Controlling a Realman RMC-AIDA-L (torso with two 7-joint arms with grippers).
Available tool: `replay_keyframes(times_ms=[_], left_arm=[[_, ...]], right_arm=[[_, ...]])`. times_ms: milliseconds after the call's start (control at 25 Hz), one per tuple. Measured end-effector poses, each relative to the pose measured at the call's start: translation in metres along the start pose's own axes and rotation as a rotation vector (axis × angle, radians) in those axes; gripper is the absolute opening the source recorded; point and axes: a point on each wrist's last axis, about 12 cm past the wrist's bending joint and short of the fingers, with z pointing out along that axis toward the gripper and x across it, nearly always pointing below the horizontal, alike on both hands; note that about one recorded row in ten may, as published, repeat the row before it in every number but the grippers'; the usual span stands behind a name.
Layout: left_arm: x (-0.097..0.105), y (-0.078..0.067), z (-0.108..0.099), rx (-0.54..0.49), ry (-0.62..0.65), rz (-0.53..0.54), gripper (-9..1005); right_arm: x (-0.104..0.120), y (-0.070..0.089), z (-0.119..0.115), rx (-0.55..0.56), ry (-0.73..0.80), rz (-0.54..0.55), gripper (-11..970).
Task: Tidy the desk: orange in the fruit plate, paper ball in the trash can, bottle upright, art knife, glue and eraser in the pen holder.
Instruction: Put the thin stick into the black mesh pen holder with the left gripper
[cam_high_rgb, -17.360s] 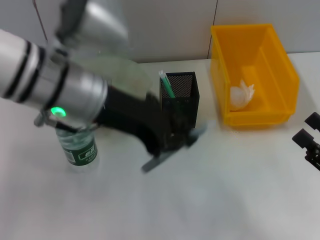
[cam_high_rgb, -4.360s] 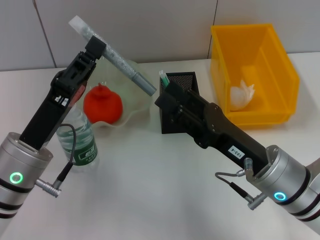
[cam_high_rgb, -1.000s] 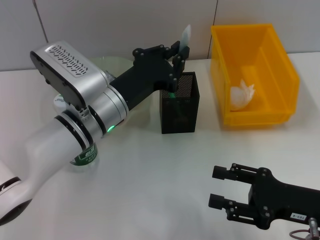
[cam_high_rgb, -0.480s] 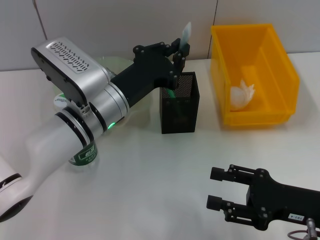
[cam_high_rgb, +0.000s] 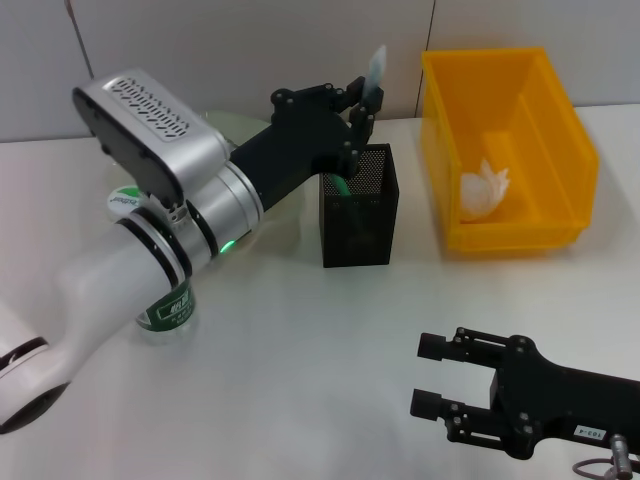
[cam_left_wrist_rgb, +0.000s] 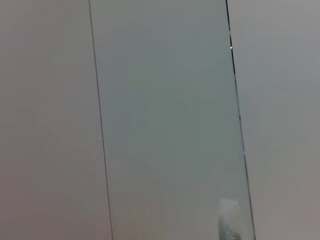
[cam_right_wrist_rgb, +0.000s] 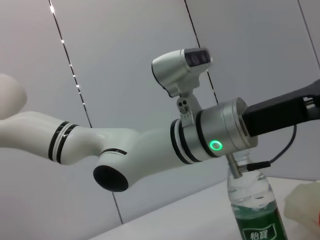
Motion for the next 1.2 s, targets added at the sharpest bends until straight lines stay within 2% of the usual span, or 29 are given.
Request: replay_keyframes(times_ms=[240, 440, 680, 800, 880, 920, 1040, 1200], left_arm=[[-0.001, -0.001, 0.006, 0.026, 0.024, 0.033, 133], [-0.002, 0.003, 0.006, 0.009, 0.019, 0.028, 134], [-0.003, 0.003, 0.005, 0.006, 0.014, 0.026, 284], [-0.004, 0.002, 0.001, 0.012, -0.010, 0.003, 424], [-0.004, 0.000, -0.009, 0.026, -0.047, -0.039, 517], [-0.005, -0.004, -0.023, 0.041, -0.089, -0.067, 554], [-0.004, -0.007, -0.032, 0.052, -0.100, -0.067, 666], [0.002, -0.024, -0.083, 0.073, -0.103, -0.023, 783]], right_arm=[[-0.001, 0.000, 0.001, -0.008, -0.003, 0.008, 667], [-0.001, 0.000, 0.002, -0.009, -0.003, 0.009, 667], [-0.001, 0.000, 0.002, -0.011, -0.004, 0.012, 667], [-0.002, 0.000, 0.000, -0.009, -0.008, 0.009, 667], [-0.003, 0.000, -0.001, -0.004, -0.011, 0.005, 667], [-0.004, -0.002, -0.004, 0.004, -0.008, 0.000, 667], [-0.006, -0.004, -0.006, 0.012, -0.001, -0.008, 667], [-0.013, -0.010, -0.014, 0.031, 0.025, -0.021, 667]])
